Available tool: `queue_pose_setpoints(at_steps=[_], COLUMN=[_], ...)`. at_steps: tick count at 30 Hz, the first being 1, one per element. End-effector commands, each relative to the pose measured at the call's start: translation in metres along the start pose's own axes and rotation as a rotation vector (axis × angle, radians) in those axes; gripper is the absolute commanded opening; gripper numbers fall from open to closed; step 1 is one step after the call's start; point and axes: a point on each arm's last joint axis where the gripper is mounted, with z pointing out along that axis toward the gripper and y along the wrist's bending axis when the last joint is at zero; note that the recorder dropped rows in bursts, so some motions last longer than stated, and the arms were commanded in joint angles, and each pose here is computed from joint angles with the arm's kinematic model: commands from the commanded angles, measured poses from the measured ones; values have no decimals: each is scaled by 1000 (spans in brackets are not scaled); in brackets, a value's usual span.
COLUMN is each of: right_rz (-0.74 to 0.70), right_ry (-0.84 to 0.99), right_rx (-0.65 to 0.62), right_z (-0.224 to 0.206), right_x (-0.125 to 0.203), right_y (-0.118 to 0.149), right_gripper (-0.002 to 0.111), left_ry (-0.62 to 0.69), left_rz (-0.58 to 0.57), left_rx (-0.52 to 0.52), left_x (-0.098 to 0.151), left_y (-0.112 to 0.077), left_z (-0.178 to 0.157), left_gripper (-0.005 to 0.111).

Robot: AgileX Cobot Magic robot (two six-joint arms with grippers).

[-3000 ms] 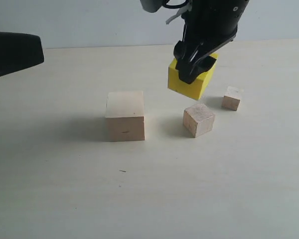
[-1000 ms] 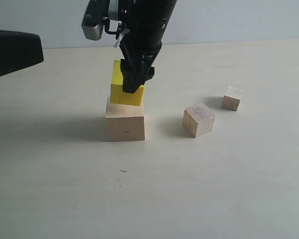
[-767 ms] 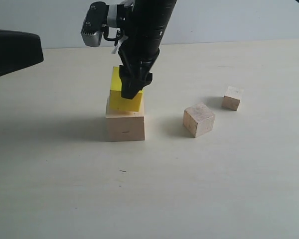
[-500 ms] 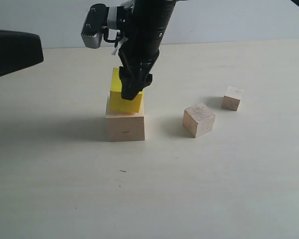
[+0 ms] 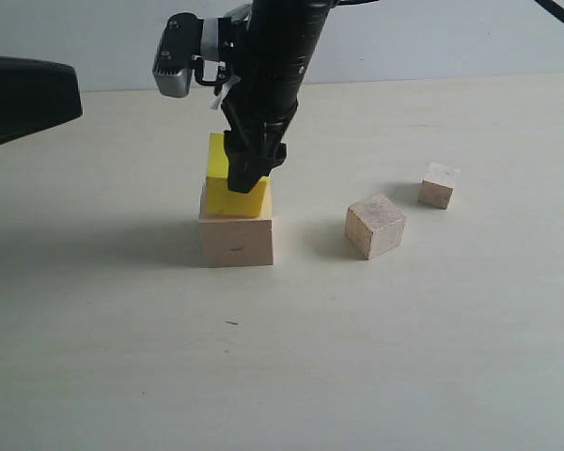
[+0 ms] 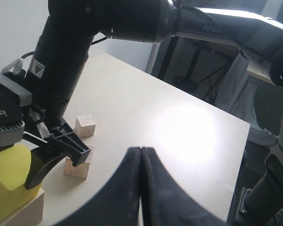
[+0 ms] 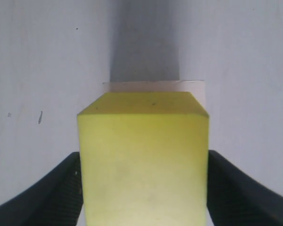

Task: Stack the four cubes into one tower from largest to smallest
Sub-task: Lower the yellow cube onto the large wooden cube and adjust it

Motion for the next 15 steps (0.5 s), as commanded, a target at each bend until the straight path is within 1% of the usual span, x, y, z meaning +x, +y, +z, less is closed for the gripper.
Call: queue_pose_setpoints(at_steps=[1,9,15], right_rz=[-16,-22,-22], right_ry=[-22,-6,-6], right_rx=[5,15,15], right_z=[-4,-4,-4], right_x=[-2,-1,-1], right_y=[-1,-1,-1], right_gripper=[10,30,49], left_ry=[-2,1,1], left_rz=[0,0,0], left_rx=[2,10,10], left_x=[1,1,1], left_y=[0,-1,-1], left_z=[0,0,0], left_gripper=[0,0,0])
